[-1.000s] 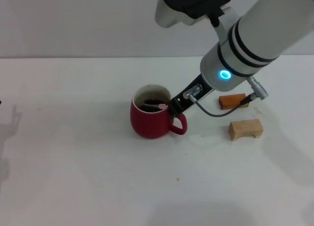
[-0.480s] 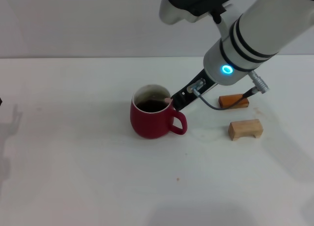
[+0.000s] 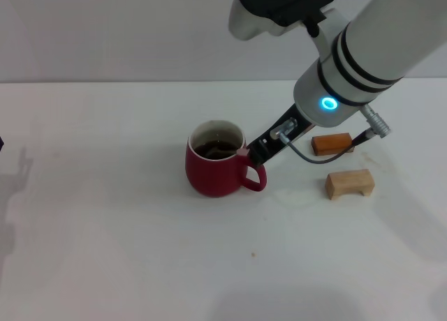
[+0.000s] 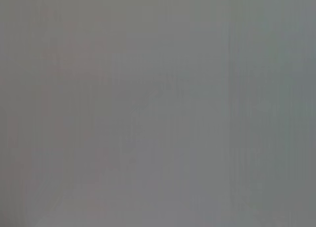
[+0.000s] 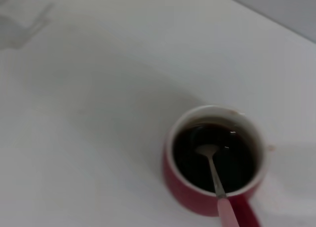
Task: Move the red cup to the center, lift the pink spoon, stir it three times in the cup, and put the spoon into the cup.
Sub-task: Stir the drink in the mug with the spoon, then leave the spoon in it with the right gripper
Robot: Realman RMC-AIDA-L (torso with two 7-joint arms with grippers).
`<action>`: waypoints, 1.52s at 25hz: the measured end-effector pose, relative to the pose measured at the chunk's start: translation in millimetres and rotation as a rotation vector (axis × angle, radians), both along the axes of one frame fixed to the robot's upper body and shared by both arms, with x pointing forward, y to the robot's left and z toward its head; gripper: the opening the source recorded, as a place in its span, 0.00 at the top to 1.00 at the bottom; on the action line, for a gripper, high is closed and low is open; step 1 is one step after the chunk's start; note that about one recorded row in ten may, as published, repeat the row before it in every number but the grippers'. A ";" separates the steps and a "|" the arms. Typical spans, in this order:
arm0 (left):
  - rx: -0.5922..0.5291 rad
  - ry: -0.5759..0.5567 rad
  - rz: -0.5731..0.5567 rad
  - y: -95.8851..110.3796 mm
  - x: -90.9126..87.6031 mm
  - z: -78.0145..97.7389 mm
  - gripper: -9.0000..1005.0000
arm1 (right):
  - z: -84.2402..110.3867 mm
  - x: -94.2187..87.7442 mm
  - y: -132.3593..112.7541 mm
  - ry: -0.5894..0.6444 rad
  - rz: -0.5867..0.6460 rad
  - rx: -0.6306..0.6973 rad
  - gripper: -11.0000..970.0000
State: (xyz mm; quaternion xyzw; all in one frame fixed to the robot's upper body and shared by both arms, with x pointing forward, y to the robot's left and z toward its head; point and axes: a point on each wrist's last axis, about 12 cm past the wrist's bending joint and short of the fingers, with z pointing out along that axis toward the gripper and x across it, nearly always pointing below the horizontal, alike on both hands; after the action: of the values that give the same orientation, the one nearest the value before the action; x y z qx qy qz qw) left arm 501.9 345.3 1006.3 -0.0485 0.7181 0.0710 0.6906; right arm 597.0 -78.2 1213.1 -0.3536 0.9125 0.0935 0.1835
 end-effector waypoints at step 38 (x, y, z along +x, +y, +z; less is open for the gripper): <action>-0.009 0.001 -0.005 -4.0 -0.9 -1.2 0.19 | -4.2 1.9 0.3 -0.011 0.025 0.009 0.83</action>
State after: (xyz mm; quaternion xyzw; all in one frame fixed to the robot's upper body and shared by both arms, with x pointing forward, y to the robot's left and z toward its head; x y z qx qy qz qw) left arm 500.9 341.3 1005.1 -0.0498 0.7187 0.0662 0.6903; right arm 599.0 -77.8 1208.9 -0.3648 0.9065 0.0978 0.1886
